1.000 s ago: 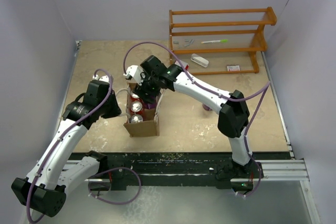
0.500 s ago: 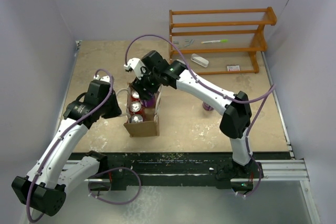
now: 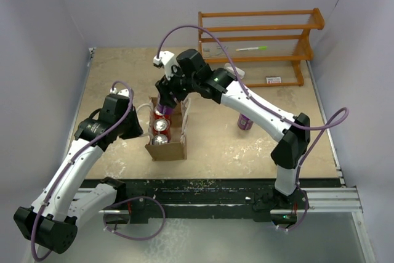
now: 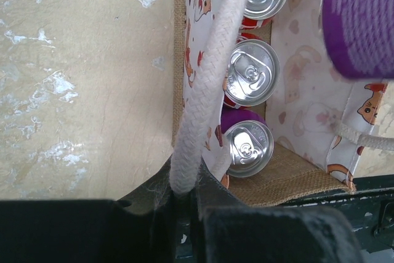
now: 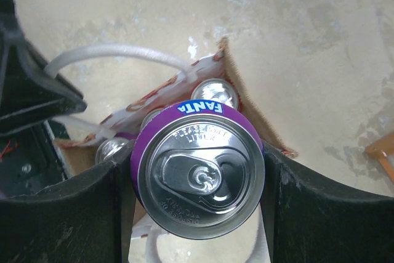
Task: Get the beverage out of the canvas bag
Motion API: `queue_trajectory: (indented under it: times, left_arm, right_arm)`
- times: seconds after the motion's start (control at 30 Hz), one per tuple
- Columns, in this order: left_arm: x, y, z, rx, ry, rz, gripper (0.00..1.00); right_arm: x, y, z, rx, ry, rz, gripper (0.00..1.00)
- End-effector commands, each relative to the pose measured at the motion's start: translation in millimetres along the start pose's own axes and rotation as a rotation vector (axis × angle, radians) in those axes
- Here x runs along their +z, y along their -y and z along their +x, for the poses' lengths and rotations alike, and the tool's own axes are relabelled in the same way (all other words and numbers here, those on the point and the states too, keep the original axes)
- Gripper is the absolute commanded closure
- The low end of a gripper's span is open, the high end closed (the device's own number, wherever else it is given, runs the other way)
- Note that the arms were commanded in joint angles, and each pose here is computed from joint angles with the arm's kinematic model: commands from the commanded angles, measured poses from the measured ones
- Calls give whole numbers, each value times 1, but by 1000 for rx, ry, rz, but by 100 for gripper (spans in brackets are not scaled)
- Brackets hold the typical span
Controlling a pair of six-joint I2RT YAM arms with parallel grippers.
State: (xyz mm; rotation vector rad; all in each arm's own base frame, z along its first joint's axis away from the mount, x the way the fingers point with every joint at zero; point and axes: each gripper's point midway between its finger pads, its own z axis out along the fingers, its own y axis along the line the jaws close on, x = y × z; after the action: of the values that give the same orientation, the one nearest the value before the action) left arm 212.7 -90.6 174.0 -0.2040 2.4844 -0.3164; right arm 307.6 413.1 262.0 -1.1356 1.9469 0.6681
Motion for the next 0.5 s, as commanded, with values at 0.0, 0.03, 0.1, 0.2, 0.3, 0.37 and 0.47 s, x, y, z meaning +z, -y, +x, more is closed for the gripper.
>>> queue_trajectory:
  times: [0.0, 0.03, 0.1, 0.2, 0.3, 0.37, 0.47]
  left_arm:
    - [-2, 8, -4, 2, 11, 34, 100]
    - [-1, 8, -3, 3, 9, 35, 100]
    - [-1, 8, -3, 3, 9, 36, 100]
    - [-2, 9, -3, 7, 10, 39, 100]
    - [-2, 9, -3, 7, 10, 40, 100]
    - [-2, 9, -3, 7, 9, 41, 100]
    - [-1, 10, -3, 9, 7, 43, 100]
  right_arm:
    - [-51, 23, -85, 55, 330, 118, 100]
    - [-57, 29, -90, 67, 362, 146, 100]
    - [-74, 42, -100, 89, 435, 211, 100]
    - [-98, 62, -105, 110, 509, 323, 100]
    - [-122, 82, -102, 118, 548, 457, 100]
    - [-135, 99, -91, 146, 543, 568, 100]
    - [-155, 127, -64, 212, 512, 744, 100]
